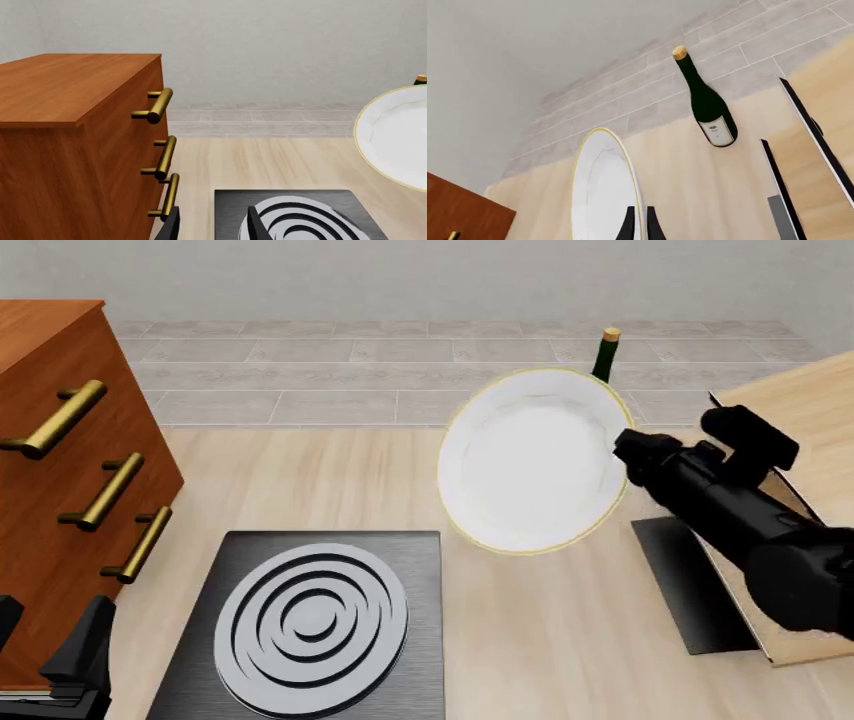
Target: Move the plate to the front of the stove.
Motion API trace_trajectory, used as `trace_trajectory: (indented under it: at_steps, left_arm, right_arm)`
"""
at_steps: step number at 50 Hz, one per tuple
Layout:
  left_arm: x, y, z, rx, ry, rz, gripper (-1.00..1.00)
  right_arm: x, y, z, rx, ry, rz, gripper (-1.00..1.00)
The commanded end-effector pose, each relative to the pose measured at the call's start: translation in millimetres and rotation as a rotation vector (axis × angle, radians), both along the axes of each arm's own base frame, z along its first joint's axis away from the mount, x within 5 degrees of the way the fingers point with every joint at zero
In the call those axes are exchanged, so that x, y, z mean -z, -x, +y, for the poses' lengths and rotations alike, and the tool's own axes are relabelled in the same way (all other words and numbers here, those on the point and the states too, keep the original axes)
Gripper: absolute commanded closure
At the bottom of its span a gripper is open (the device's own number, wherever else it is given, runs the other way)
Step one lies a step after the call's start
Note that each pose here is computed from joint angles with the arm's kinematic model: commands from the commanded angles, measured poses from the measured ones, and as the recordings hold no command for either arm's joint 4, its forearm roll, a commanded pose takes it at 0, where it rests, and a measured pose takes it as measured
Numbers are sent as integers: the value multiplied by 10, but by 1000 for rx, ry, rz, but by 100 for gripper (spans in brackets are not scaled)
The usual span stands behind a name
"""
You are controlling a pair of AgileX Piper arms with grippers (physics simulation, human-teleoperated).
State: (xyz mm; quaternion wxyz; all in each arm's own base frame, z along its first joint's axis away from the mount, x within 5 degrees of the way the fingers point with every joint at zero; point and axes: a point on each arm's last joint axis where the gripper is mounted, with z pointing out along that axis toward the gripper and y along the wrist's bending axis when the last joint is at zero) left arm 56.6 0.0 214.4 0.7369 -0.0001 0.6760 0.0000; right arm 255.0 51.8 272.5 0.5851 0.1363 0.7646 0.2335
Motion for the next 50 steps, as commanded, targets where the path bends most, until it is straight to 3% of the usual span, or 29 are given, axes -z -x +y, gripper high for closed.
trace_trajectory:
  at_steps: [1,7,22,42,50]
  left_arm:
    - [0,0,0,0,0,0,-100]
    - [0,0,0,0,0,0,-100]
    - [0,0,0,0,0,0,-100]
    - [0,0,0,0,0,0,-100]
    - [0,0,0,0,0,0,-100]
  right_arm:
    - [-51,-364,126,1,-71,20,100]
    - [17,-599,267,-10,-125,57,100]
    - [21,-1055,554,-43,-165,88,100]
    - [63,-1437,979,-89,-256,121,100]
    - [223,-1543,1139,-102,-285,152,100]
